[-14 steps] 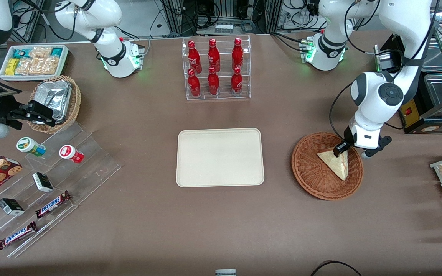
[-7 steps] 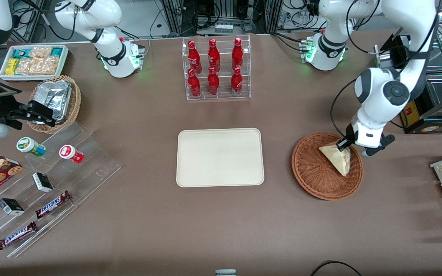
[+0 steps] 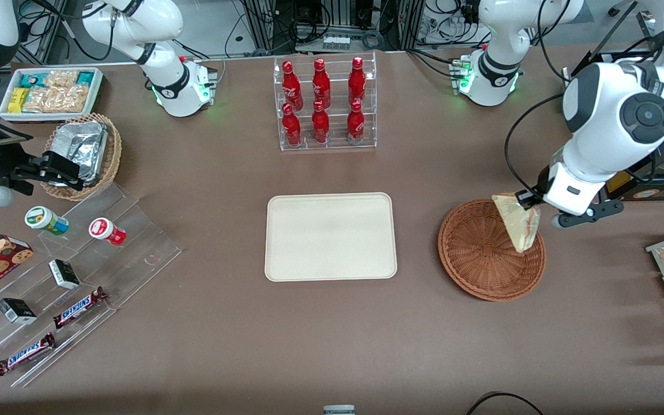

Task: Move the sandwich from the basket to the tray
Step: 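Close the left gripper on the sandwich and lift it from the basket, then carry the sandwich with the left gripper over the cream tray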

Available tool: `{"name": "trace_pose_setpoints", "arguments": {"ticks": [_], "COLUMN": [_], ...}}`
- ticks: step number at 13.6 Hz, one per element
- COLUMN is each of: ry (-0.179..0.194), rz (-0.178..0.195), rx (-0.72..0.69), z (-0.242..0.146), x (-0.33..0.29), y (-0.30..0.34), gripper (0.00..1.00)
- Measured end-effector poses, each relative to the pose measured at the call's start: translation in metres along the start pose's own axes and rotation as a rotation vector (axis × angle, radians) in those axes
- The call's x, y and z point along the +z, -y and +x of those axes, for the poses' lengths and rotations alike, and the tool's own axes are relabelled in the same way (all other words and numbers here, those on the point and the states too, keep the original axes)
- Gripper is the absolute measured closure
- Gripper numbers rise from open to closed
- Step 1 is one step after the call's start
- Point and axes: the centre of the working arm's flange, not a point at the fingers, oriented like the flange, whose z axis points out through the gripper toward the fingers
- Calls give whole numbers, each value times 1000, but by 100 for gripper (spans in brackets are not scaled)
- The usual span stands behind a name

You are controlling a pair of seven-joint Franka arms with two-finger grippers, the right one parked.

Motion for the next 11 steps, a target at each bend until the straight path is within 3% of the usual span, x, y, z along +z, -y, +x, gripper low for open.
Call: {"name": "trace_pose_setpoints", "arguments": {"ticks": [5,11], "ry": [26,-32], "rz": [63,134], "rx": [196,97], "z": [-32,-69], "x": [34,76], "y": [-92,-203], "gripper": [87,87]}}
